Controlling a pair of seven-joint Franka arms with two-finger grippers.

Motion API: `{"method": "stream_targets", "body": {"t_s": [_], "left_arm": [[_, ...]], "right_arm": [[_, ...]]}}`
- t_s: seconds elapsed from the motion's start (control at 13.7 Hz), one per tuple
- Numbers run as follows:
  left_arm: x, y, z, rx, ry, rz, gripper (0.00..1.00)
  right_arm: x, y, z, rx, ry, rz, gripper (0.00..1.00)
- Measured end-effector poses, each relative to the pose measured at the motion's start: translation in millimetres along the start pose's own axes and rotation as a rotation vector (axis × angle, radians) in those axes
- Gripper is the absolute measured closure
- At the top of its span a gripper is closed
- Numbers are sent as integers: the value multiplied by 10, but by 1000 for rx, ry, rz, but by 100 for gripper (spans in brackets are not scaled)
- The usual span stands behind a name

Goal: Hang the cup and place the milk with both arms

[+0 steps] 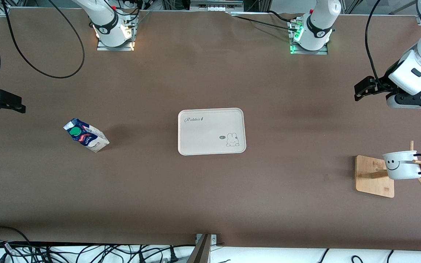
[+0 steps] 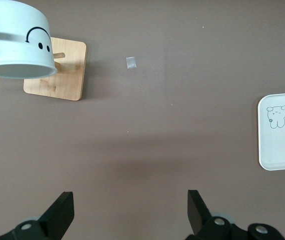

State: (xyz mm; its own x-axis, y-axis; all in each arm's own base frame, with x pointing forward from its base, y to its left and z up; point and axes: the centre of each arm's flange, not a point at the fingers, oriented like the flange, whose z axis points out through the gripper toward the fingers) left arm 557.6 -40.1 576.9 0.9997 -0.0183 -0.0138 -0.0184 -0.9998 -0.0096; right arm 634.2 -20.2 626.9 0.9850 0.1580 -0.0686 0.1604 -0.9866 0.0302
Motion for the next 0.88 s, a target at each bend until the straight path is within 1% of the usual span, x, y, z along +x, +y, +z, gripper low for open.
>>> {"method": "stream_targets", "body": {"t_s": [0.22, 0.37, 0.59, 0.73, 0.88], "left_arm": [[0, 0, 0, 0, 0, 0, 0], [0, 0, 0, 0, 0, 0, 0], [0, 0, 0, 0, 0, 0, 0], [0, -1, 0, 0, 0, 0, 0], [0, -9, 0, 0, 0, -2, 0]], "right_arm": [[-64, -93, -18, -6, 6, -16, 0], [-54, -126, 99, -3, -16, -4, 0], [-45, -106, 321, 3, -58, 45, 0], [-58, -97, 395, 5, -69, 69, 0], [-72, -83, 401, 5, -67, 77, 0]]}}
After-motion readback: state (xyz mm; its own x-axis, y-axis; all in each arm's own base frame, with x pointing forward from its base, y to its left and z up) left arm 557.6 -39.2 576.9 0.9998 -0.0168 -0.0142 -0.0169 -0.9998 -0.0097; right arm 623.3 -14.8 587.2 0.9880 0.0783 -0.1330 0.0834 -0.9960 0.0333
